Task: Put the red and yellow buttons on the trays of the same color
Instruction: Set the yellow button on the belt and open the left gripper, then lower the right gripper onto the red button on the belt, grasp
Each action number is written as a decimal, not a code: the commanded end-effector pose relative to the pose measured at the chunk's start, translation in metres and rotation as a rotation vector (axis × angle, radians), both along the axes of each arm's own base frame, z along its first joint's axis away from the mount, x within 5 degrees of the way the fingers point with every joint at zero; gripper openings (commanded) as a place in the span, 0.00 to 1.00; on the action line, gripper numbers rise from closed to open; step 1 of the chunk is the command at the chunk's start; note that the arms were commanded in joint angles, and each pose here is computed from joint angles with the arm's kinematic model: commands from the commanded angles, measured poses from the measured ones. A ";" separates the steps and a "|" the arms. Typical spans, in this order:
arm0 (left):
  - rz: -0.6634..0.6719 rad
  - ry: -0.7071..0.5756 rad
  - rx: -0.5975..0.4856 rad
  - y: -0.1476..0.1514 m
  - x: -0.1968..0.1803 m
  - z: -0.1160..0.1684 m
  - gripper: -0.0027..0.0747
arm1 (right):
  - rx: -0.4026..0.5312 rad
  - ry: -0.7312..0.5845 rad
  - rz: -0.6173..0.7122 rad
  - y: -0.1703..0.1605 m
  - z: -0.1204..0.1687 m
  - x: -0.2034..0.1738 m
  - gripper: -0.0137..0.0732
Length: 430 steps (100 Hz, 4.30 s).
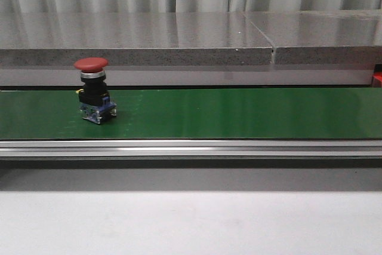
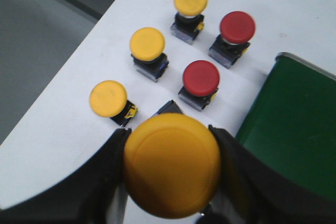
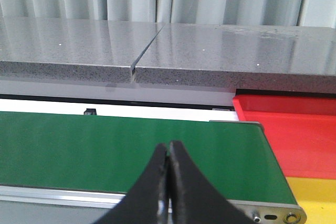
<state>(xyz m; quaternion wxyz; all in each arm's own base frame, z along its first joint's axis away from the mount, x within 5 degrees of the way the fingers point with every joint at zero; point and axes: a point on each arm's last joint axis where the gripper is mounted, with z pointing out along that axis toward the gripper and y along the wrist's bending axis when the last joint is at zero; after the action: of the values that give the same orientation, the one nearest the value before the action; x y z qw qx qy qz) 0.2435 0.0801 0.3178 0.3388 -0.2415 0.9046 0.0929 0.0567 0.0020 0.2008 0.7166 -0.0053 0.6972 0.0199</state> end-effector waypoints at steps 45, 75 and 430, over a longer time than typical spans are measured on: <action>-0.197 0.038 0.007 -0.041 0.063 -0.005 0.01 | -0.008 -0.116 0.003 0.000 0.013 -0.003 0.08; -0.228 0.082 -0.022 -0.051 0.078 -0.024 0.01 | -0.008 -0.116 0.003 0.000 0.013 -0.003 0.08; -0.498 -0.620 0.056 -0.084 -0.158 -0.012 0.01 | 0.117 0.618 0.059 0.012 0.124 0.094 0.08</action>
<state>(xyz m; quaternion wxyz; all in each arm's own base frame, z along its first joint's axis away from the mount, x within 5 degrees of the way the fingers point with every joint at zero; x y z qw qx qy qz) 0.0832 -0.0019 0.2910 0.5759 -0.0316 0.8161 -0.0370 0.1424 0.0126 0.3135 0.4459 0.0203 0.8919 0.0729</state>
